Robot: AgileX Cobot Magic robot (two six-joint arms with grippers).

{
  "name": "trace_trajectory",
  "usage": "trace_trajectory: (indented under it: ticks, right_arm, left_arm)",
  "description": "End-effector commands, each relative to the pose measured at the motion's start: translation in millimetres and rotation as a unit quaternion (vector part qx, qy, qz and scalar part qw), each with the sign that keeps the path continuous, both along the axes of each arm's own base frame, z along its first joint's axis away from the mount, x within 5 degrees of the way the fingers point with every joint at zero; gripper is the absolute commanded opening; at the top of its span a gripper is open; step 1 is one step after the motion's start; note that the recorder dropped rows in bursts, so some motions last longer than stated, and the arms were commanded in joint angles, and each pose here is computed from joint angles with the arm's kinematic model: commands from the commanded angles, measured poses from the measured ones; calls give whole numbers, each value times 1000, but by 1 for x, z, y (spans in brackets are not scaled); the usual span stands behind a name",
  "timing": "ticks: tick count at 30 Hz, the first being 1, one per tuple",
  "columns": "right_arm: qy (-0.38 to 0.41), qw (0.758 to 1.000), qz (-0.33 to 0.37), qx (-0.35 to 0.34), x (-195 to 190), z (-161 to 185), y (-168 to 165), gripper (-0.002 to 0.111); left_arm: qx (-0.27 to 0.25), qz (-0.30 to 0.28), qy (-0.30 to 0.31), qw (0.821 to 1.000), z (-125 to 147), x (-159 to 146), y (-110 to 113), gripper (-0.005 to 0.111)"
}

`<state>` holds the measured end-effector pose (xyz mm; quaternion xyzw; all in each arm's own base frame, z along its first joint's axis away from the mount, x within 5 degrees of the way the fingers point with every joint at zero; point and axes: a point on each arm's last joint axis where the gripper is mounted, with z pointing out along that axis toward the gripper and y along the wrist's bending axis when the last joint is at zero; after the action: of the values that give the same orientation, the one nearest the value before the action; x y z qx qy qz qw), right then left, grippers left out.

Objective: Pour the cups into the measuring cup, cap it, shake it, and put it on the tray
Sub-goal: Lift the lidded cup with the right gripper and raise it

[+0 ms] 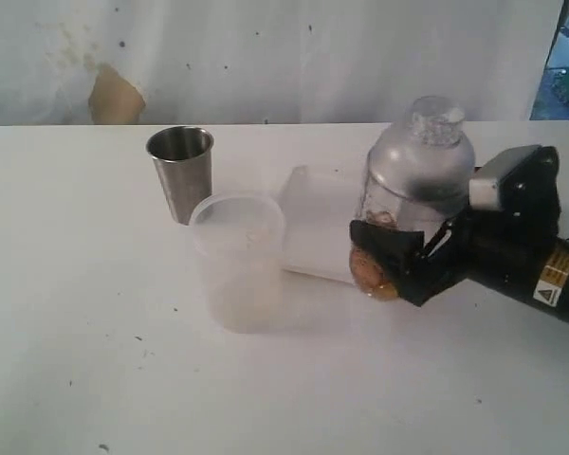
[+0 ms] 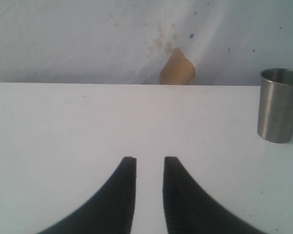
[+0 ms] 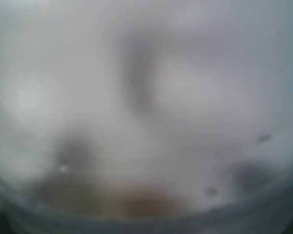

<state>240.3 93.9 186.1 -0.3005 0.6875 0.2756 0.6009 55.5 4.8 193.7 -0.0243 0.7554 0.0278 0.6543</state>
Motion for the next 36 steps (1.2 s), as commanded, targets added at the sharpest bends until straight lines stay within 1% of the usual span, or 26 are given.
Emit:
trace_trajectory:
  ticks: [1, 3, 4, 5, 7, 8, 9, 12, 13, 16, 17, 18, 19, 20, 21, 22, 24, 25, 26, 27, 28, 30, 31, 33, 35, 36]
  right_arm:
    - [-50, 997, 62, 23, -11, 15, 12, 0]
    - [-25, 999, -37, -4, 1, 11, 0, 0]
    - [-14, 998, -65, -1, 4, 10, -4, 0]
    - [-24, 999, -44, 1, 1, 11, -1, 0]
    - [-45, 997, 53, 13, -12, 15, 14, 0]
    - [-46, 996, 73, 12, -16, 15, 19, 0]
    - [-45, 997, 59, 2, -14, 14, 18, 0]
    - [-18, 997, -79, 1, 3, 12, 1, 0]
    - [-16, 996, -84, 5, 4, 12, 1, 0]
    - [-35, 999, 25, -5, -11, 13, 19, 0]
    - [-30, 999, 26, -15, -12, 12, 21, 0]
    - [-27, 999, 5, -31, -10, 11, 18, 0]
    - [-22, 998, -42, -44, -4, 9, 12, 0]
    - [-14, 995, -91, -36, 2, 10, 5, 0]
    - [-12, 994, -106, -24, 4, 11, 2, 0]
    - [-18, 997, -80, -6, 1, 14, 6, 0]
    - [-33, 999, 22, 12, -12, 18, 22, 0]
    - [-39, 998, 48, 18, -17, 20, 29, 0]
    - [-40, 998, 34, 17, -16, 21, 29, 0]
    - [-33, 999, -2, 7, -11, 19, 25, 0]
    - [-33, 997, -63, -1, -3, 19, 17, 0]
    - [-29, 990, -137, -6, 6, 18, 3, 0]
    - [-25, 990, -140, 0, 6, 18, 2, 0]
    - [-17, 996, -82, 24, 0, 20, 11, 0]
    - [-29, 999, -20, 15, -8, 21, 24, 0]
    - [-30, 999, -26, 5, -8, 21, 26, 0]
  left_arm:
    - [-5, 0, 0, 1000, -2, 0, 0, 21]
    - [-5, 0, 0, 1000, -2, 0, 0, 21]
    - [-5, 0, 0, 1000, -2, 0, 0, 21]
    - [-5, 0, 0, 1000, -2, 0, 0, 21]
    - [-5, 0, 0, 1000, -2, 0, 0, 21]
    - [-5, 0, 0, 1000, -2, 0, 0, 21]
    - [-5, 0, 0, 1000, -2, 0, 0, 21]
    - [-5, 0, 0, 1000, -2, 0, 0, 21]
    - [-5, 0, 0, 1000, -2, 0, 0, 21]
    - [-5, 0, 0, 1000, -2, 0, 0, 21]
    - [-5, 0, 0, 1000, -2, 0, 0, 21]
    - [-5, 0, 0, 1000, -2, 0, 0, 21]
    - [-5, 0, 0, 1000, -2, 0, 0, 21]
    - [-5, 0, 0, 1000, -2, 0, 0, 21]
    - [-5, 0, 0, 1000, -2, 0, 0, 21]
    - [-5, 0, 0, 1000, -2, 0, 0, 21]
    - [-5, 0, 0, 1000, -2, 0, 0, 21]
    - [-5, 0, 0, 1000, -2, 0, 0, 21]
    - [-5, 0, 0, 1000, -2, 0, 0, 21]
    - [-5, 0, 0, 1000, -2, 0, 0, 21]
    - [-5, 0, 0, 1000, -2, 0, 0, 21]
    - [-5, 0, 0, 1000, -2, 0, 0, 21]
    - [-5, 0, 0, 1000, -2, 0, 0, 21]
    - [-5, 0, 0, 1000, -2, 0, 0, 21]
    - [-5, 0, 0, 1000, -2, 0, 0, 21]
    - [-5, 0, 0, 1000, -2, 0, 0, 21]
